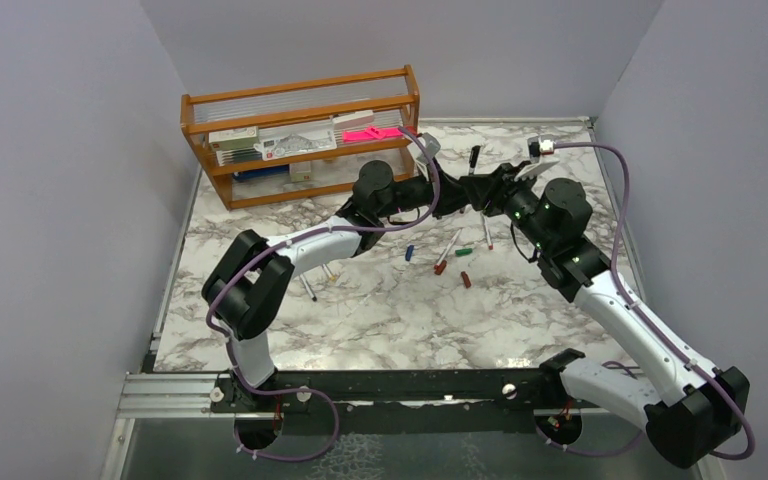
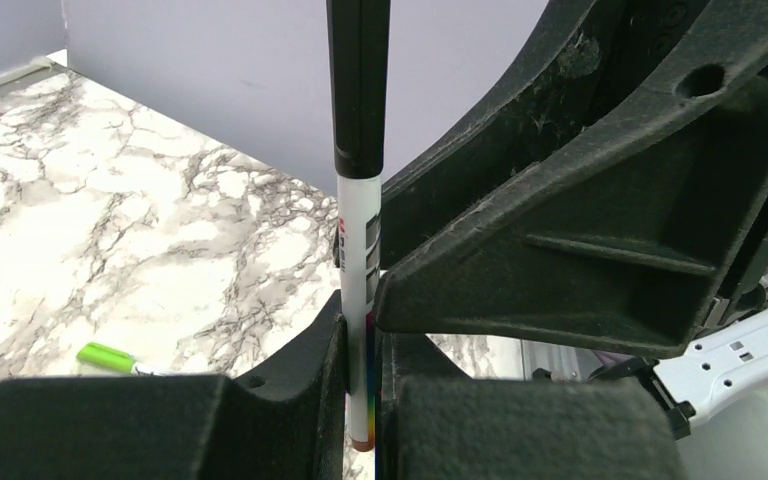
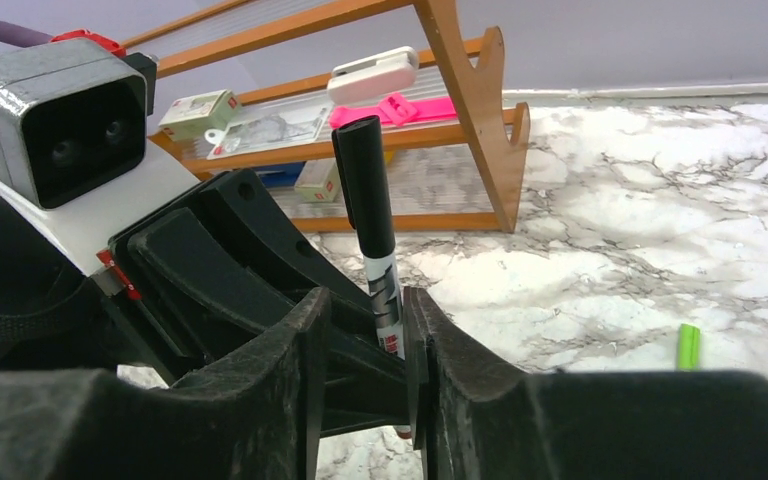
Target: Insert the pens into the pen caps
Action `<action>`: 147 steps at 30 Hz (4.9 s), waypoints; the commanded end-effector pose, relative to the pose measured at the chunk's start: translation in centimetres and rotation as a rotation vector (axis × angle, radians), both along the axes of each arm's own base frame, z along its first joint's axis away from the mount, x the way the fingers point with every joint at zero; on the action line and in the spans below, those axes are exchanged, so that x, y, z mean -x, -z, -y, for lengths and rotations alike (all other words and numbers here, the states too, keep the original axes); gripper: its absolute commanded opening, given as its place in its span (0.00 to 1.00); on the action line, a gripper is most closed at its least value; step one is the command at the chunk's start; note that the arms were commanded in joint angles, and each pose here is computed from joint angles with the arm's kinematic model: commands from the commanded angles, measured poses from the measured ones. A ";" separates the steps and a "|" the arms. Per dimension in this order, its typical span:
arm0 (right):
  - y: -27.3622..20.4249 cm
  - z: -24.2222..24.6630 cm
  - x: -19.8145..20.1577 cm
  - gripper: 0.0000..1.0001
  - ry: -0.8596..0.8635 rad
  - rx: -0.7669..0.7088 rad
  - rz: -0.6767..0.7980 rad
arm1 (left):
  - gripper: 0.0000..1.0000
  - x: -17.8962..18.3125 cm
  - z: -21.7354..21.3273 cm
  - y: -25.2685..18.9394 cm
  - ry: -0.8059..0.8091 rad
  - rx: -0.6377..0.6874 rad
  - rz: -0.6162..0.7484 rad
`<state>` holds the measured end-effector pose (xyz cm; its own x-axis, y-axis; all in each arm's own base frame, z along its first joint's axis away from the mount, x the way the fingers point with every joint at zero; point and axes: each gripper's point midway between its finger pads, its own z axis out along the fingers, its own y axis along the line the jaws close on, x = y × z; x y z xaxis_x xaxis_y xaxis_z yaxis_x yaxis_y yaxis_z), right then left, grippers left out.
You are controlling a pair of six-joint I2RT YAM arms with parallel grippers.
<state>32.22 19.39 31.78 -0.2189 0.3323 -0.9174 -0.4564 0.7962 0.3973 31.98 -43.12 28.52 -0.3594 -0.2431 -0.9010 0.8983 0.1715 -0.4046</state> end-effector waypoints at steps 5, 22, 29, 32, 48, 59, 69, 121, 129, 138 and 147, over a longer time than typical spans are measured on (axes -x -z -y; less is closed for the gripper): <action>1.3 -1.0 1.1 0.04 -0.051 -0.003 -0.050 | 0.00 -2.0 -0.6 -2.5 -0.103 0.067 0.007; 2.8 -1.5 -0.4 0.02 -0.047 0.053 -0.076 | 0.28 -0.2 -1.0 -2.2 -0.038 0.050 0.031; 6.5 0.4 -4.5 0.02 0.111 0.276 -0.208 | 0.98 -0.7 -3.6 1.8 -0.089 -0.016 -0.042; 9.4 1.8 -6.9 0.02 0.183 0.435 -0.271 | 0.99 -0.6 -5.4 3.8 -0.135 -0.080 -0.056; 22.3 7.0 -9.6 0.02 0.275 0.710 -0.637 | 0.99 -0.1 -8.5 6.9 -0.226 -0.224 -0.051; 26.5 7.6 -8.8 0.02 0.260 0.762 -0.726 | 0.99 -0.2 -8.3 7.7 -0.222 -0.237 -0.061; 28.0 8.6 -8.3 0.02 0.283 0.810 -0.758 | 0.99 -0.2 -8.2 8.0 -0.214 -0.241 -0.069; 9.1 10.8 -3.5 0.36 0.532 0.242 -0.308 | 0.86 -4.3 -4.1 25.1 -0.358 -1.115 -0.237; 9.3 10.9 -3.5 0.36 0.535 0.251 -0.312 | 0.68 -3.4 -3.8 26.8 -0.328 -1.154 -0.252; 9.5 10.8 -3.3 0.36 0.523 0.253 -0.309 | 0.00 -3.0 -4.0 27.2 -0.303 -1.168 -0.256; 10.0 6.7 -2.8 0.39 0.331 0.141 -0.365 | 0.00 -2.8 -1.4 18.6 -0.255 -0.803 -0.151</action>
